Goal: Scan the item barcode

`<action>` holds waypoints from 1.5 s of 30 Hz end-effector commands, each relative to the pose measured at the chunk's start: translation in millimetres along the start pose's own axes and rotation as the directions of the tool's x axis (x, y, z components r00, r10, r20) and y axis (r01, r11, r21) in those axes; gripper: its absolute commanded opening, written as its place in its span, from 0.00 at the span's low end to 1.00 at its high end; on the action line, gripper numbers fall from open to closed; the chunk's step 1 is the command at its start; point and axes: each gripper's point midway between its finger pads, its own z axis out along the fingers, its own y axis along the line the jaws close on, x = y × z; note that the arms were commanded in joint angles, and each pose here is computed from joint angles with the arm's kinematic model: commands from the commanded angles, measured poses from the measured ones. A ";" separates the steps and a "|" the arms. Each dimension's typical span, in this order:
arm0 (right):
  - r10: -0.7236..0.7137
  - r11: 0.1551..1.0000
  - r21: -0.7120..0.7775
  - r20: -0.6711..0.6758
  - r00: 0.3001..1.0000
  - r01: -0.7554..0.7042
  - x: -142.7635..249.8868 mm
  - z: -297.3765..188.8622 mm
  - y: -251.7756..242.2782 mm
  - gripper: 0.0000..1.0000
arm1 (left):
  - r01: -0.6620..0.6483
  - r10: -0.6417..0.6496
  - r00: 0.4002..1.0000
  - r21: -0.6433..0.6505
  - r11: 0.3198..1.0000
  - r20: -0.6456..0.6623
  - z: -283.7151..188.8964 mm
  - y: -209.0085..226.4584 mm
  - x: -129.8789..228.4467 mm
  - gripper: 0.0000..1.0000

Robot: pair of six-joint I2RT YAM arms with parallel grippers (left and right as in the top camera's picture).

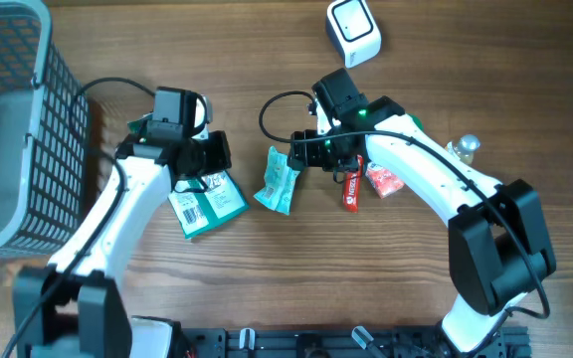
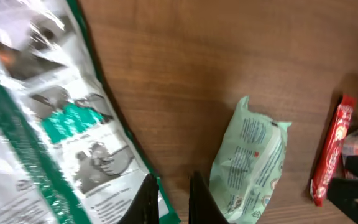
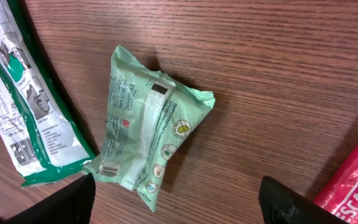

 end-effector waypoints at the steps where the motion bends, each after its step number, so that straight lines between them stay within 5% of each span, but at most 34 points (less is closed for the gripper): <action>1: -0.031 1.000 -0.002 0.023 0.999 0.031 -3.6 -6.5 4.3 0.84 | 0.009 -0.005 0.996 0.044 0.999 -0.089 19.4 -2.3 12.2 0.04; 11: -0.033 0.999 -0.014 0.018 0.999 0.034 -2.6 -6.5 6.4 0.80 | -0.054 0.092 0.977 0.196 0.979 -0.191 33.3 -21.0 32.2 0.06; 15: -0.064 0.996 -0.064 0.012 0.998 0.065 -2.0 -6.8 15.5 0.59 | -0.007 0.051 0.977 0.209 0.978 -0.207 32.2 -24.6 33.9 0.04; 21: -0.072 0.988 -0.134 0.019 0.997 0.074 -4.7 -7.7 28.8 0.06 | 0.017 0.066 0.968 0.323 0.946 -0.243 26.1 -44.5 40.5 0.04; 26: -0.053 0.987 -0.153 0.012 0.999 0.054 -0.7 12.0 23.2 0.04 | 0.033 0.077 0.943 0.321 0.946 -0.323 30.6 -44.9 63.7 0.04; 30: -0.094 0.963 -0.250 0.029 0.995 0.099 -3.7 29.8 35.5 0.04 | 0.044 0.137 0.929 0.468 0.882 -0.345 21.7 -67.2 70.6 0.04; 45: -0.085 0.975 -0.203 0.026 0.996 0.088 -7.3 54.0 21.3 0.04 | 0.035 0.108 0.922 0.358 0.933 -0.372 50.0 -41.7 84.8 0.04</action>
